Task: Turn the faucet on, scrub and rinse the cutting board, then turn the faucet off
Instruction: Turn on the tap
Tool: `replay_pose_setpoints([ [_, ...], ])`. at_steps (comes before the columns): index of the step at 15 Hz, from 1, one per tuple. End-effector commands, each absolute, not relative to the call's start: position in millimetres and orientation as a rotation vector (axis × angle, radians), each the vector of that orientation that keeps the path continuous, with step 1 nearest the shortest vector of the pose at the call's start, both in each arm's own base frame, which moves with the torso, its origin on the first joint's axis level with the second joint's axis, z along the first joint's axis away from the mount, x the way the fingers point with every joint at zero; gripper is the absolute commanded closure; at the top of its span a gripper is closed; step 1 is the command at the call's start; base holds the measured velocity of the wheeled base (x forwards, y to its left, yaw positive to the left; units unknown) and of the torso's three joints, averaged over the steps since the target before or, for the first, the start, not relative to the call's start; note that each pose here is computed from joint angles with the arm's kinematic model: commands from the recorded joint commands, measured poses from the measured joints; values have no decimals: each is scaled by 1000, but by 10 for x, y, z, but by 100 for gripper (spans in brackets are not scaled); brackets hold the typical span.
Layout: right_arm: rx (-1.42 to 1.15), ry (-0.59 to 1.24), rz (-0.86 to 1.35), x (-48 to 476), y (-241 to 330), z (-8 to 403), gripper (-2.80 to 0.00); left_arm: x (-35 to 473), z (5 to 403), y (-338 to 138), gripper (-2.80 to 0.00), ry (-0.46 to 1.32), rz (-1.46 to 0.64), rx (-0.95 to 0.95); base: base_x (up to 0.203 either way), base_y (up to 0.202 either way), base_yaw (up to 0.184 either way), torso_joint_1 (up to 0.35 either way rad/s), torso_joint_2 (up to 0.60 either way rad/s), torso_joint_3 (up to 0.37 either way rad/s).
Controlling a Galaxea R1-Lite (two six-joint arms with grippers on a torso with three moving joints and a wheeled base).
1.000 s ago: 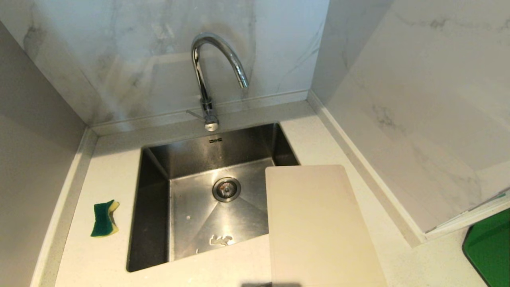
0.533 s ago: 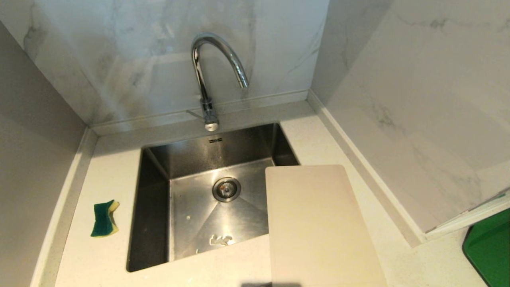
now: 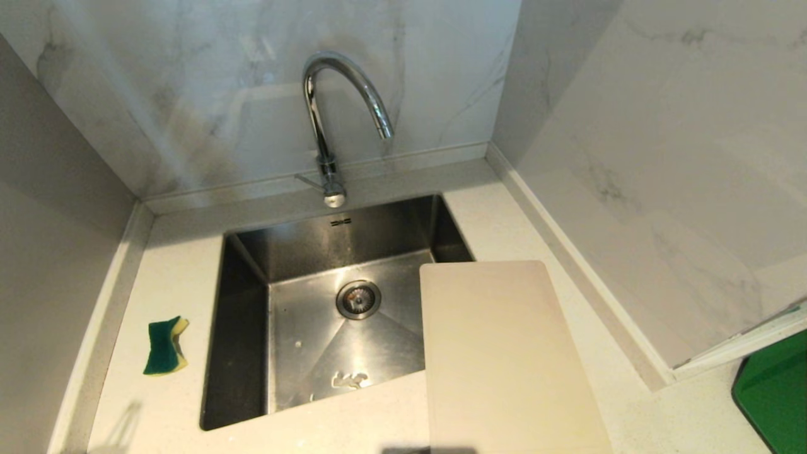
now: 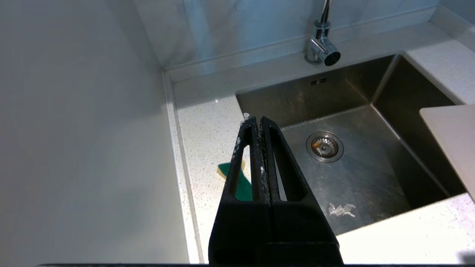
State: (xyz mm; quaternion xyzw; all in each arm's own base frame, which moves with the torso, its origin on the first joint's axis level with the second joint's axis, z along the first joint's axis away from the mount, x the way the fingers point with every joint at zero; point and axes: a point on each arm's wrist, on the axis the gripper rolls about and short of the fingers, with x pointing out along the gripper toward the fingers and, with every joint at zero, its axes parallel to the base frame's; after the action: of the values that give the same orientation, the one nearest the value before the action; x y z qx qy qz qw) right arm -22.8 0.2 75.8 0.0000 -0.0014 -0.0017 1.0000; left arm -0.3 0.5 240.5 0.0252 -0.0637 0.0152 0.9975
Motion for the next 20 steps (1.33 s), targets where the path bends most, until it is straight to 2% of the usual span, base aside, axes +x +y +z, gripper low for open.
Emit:
replay_pose_setpoints([
  [1,0,-3,-3,-228,2,758,0,89,2464,6,0,-103,31,56,0,0,0,0,0,0],
  [10,0,-3,-3,-228,2,758,0,463,2774,17,0,-59,31,59,0,0,0,0,0,0],
  [16,0,-3,-3,-228,2,758,0,900,3548,42,0,-114,-2,74,0,0,0,0,0,0],
  [20,0,-3,-3,-228,2,758,0,1496,3916,45,0,-91,-27,75,0,0,0,0,0,0],
])
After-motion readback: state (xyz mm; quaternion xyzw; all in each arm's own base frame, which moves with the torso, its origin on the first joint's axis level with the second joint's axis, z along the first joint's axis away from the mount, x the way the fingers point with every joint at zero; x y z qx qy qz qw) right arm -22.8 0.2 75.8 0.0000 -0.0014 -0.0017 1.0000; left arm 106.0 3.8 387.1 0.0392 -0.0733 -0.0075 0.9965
